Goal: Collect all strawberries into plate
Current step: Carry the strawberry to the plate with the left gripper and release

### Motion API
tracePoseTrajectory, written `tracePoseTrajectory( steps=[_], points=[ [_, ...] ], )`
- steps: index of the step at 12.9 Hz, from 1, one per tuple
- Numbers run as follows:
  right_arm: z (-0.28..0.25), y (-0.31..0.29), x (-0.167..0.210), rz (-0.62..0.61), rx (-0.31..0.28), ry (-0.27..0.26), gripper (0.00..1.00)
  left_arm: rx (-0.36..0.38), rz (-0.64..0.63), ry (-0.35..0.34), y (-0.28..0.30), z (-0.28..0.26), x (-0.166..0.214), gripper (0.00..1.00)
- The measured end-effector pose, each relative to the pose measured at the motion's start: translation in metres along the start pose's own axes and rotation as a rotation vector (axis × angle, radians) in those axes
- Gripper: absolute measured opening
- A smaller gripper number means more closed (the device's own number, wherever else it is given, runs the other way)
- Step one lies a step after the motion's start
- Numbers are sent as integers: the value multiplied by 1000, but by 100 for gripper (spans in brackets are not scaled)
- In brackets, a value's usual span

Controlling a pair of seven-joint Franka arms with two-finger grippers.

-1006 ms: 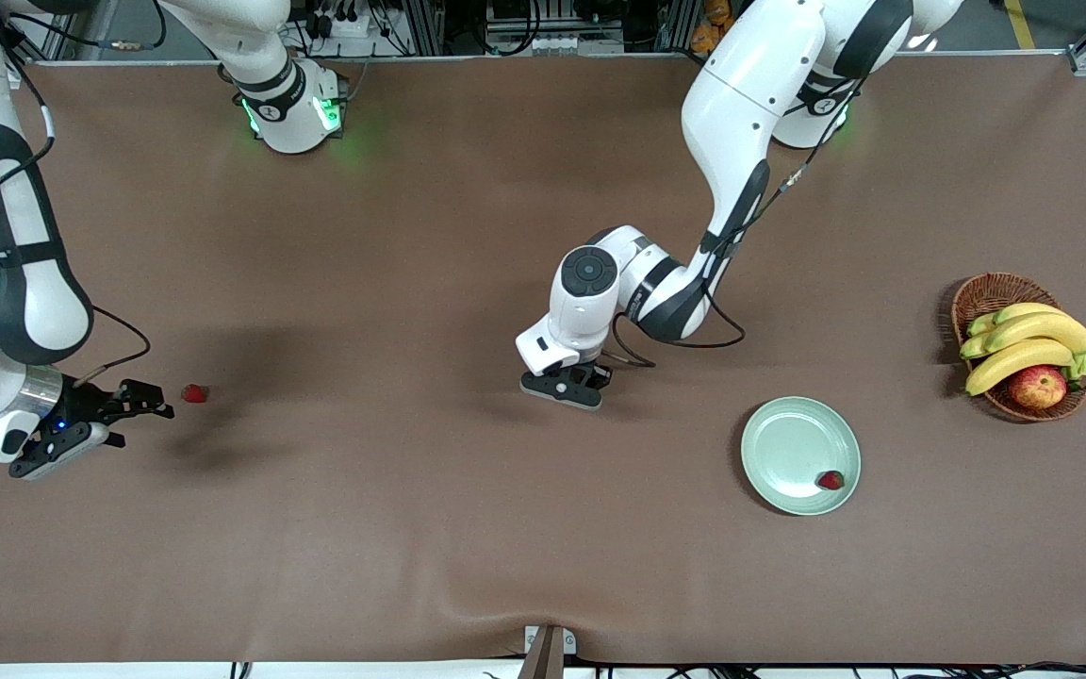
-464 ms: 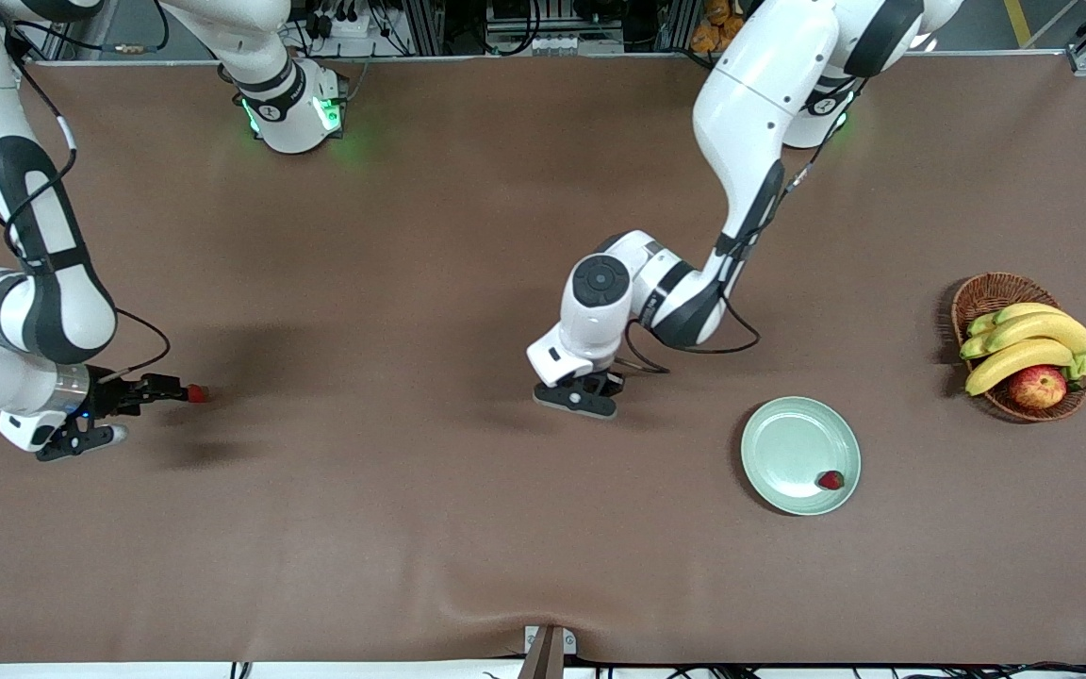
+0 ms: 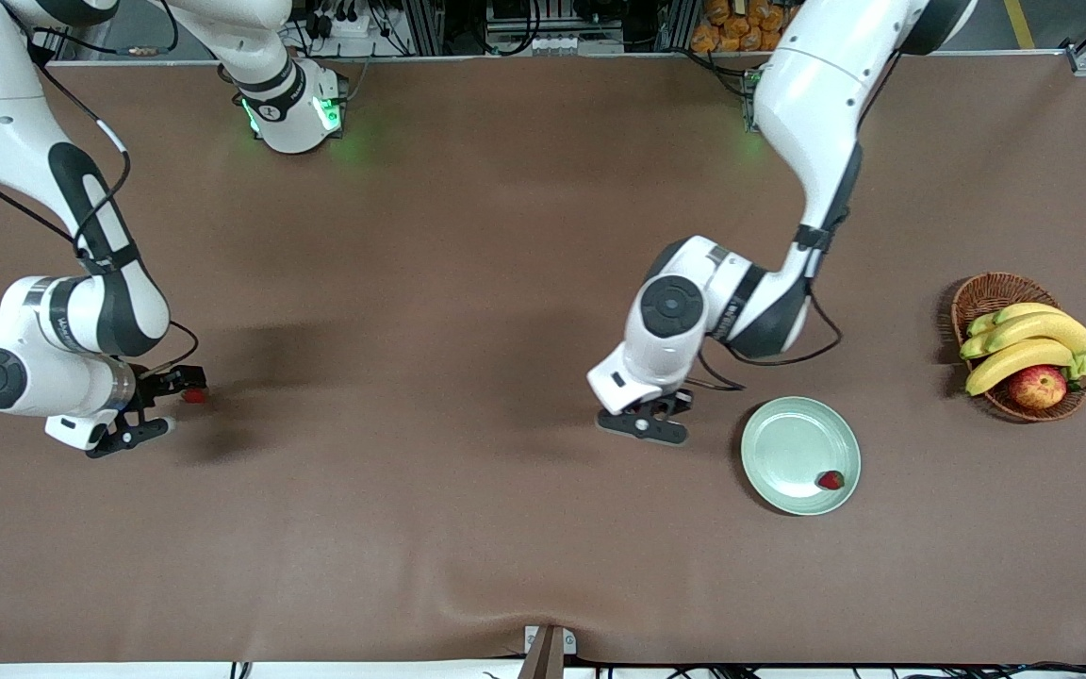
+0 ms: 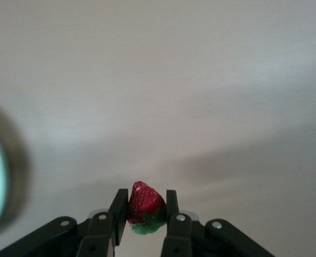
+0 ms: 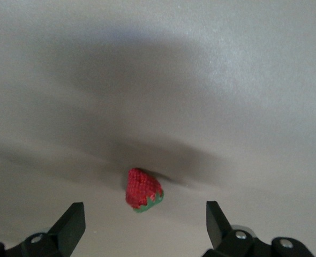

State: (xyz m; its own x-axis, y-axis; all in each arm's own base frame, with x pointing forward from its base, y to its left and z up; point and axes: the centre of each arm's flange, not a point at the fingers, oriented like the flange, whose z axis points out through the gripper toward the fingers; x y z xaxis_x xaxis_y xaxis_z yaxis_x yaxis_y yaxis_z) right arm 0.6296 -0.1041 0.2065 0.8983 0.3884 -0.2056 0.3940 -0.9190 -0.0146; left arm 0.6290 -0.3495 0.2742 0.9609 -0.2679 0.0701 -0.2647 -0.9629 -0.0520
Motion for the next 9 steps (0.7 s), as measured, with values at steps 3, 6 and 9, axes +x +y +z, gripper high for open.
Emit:
tracePoseTrajectory(
  steps=[3, 6, 9],
  points=[
    [9, -3, 8, -112, -23, 26, 100, 14, 62, -20, -106, -21, 0, 33],
    [20, -6, 7, -165, -15, 14, 100, 15, 103, -57, -194, -8, -11, 33],
    [29, -10, 4, -179, -13, 0, 100, 7, 113, -26, -210, 32, -13, 33]
  ],
)
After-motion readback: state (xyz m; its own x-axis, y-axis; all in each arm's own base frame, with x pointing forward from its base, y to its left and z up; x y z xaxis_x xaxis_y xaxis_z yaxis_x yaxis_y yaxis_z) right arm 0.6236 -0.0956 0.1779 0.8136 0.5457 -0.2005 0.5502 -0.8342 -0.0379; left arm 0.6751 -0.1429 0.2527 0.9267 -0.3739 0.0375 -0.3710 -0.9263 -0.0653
